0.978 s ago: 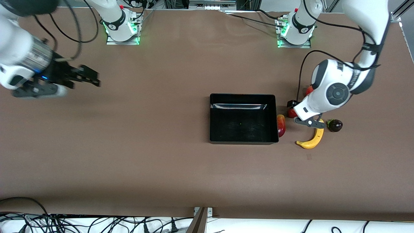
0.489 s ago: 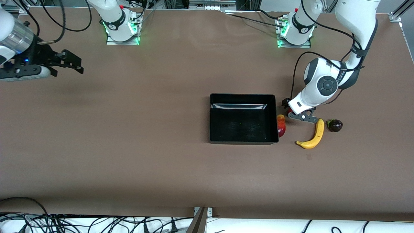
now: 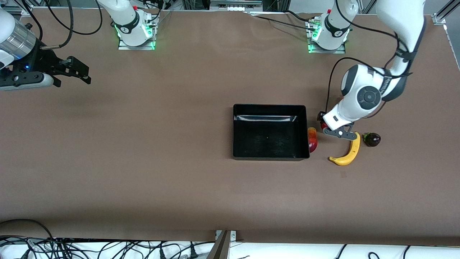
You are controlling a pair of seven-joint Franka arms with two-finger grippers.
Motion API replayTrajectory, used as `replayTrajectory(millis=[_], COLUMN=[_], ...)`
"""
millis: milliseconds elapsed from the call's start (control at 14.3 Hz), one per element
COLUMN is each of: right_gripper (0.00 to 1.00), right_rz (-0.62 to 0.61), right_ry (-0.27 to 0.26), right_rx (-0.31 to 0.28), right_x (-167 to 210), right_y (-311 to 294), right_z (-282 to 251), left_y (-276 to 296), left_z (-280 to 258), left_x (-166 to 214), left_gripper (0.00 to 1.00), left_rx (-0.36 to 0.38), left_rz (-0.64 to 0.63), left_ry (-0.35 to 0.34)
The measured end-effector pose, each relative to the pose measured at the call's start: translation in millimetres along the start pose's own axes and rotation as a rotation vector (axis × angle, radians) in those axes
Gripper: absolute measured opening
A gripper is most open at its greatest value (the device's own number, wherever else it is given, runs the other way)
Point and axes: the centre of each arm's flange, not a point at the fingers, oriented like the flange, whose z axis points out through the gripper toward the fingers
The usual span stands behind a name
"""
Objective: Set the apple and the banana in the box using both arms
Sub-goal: 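Carry the red-yellow apple into the tray with the left gripper and release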
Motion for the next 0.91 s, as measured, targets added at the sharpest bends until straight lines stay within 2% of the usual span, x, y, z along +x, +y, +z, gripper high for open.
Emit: replayTrajectory(millis=[140, 280, 559, 699, 909], right_gripper=[1.00, 1.00, 1.00, 1.00, 1.00], right_rz=[0.001, 0.000, -0.002, -0.001, 0.001], right_ry=[0.003, 0.004, 0.001, 0.000, -0.002], right_rx=[-0.021, -0.044, -0.051, -0.052, -0.052], right_x=[1, 1, 1, 1, 2], right_y=[3, 6, 6, 6, 7], right_z=[-2, -2, -1, -1, 0], left_y=[18, 63, 171, 188, 184], left_z=[-60, -87, -42, -3, 37], left_x=[13, 18, 23, 28, 35], left_gripper=[0.70, 0.70, 0.70, 0.70, 0.70], left_rx=[0.005, 0.002, -0.024, -0.032, -0.036], left_rz=[0.006, -0.044, -0.175, -0.186, -0.198], left_ry=[-0.030, -0.036, -0.051, -0.086, -0.139])
